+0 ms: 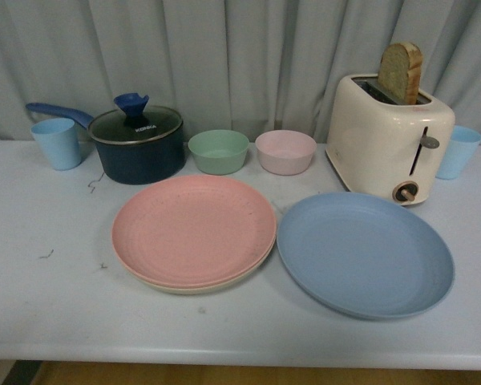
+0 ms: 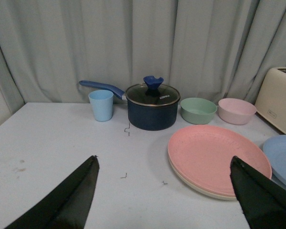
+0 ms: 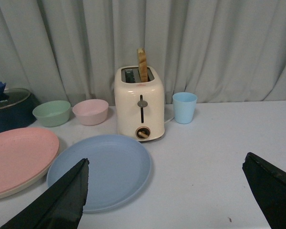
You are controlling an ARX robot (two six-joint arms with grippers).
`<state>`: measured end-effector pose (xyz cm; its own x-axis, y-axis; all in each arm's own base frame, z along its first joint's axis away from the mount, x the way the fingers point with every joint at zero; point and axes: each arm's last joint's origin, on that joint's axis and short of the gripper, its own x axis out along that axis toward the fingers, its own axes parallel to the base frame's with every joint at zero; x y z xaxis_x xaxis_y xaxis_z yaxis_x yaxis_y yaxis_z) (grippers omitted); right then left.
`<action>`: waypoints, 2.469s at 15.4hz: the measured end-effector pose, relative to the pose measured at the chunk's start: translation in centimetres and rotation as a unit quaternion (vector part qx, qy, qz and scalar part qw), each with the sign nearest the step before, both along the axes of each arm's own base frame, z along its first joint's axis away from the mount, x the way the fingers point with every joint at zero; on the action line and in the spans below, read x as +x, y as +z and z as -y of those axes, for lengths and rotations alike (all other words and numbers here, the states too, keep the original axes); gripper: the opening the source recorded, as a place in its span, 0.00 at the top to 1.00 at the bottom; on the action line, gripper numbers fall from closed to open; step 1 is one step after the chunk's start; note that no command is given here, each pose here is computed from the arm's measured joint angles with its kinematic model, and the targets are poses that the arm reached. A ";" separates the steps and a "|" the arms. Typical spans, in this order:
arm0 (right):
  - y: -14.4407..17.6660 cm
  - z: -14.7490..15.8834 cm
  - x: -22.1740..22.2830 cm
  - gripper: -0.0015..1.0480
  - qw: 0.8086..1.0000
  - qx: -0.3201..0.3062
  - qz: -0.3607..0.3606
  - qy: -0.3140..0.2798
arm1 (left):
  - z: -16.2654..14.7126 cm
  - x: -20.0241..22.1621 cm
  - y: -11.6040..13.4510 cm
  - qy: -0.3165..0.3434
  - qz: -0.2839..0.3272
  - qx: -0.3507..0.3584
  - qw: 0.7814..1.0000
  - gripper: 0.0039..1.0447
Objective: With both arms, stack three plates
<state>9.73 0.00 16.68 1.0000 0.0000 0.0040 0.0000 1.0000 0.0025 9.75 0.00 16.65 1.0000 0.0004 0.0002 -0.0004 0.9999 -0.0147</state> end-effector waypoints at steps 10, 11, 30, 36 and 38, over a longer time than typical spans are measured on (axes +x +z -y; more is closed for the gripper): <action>-0.1 4.6 14.0 0.06 0.990 0.124 -0.064 0.005 | 0.0 0.0 0.0 0.000 0.000 0.001 1.000 0.06; -2.5 4.7 16.6 0.06 0.981 0.144 -0.123 -0.037 | 0.0 0.0 0.0 0.000 0.000 0.001 1.000 0.06; -12.8 -0.4 26.3 0.69 0.897 0.196 -0.366 -0.155 | 0.0 0.0 0.0 0.000 0.000 0.001 1.000 0.06; -11.7 0.8 24.5 0.97 0.900 0.240 -0.342 -0.121 | 0.0 0.0 0.0 0.000 0.000 0.000 1.000 0.06; -10.9 2.0 22.7 0.97 0.903 0.250 -0.329 -0.121 | 0.0 0.0 0.0 0.000 0.000 0.000 1.000 0.06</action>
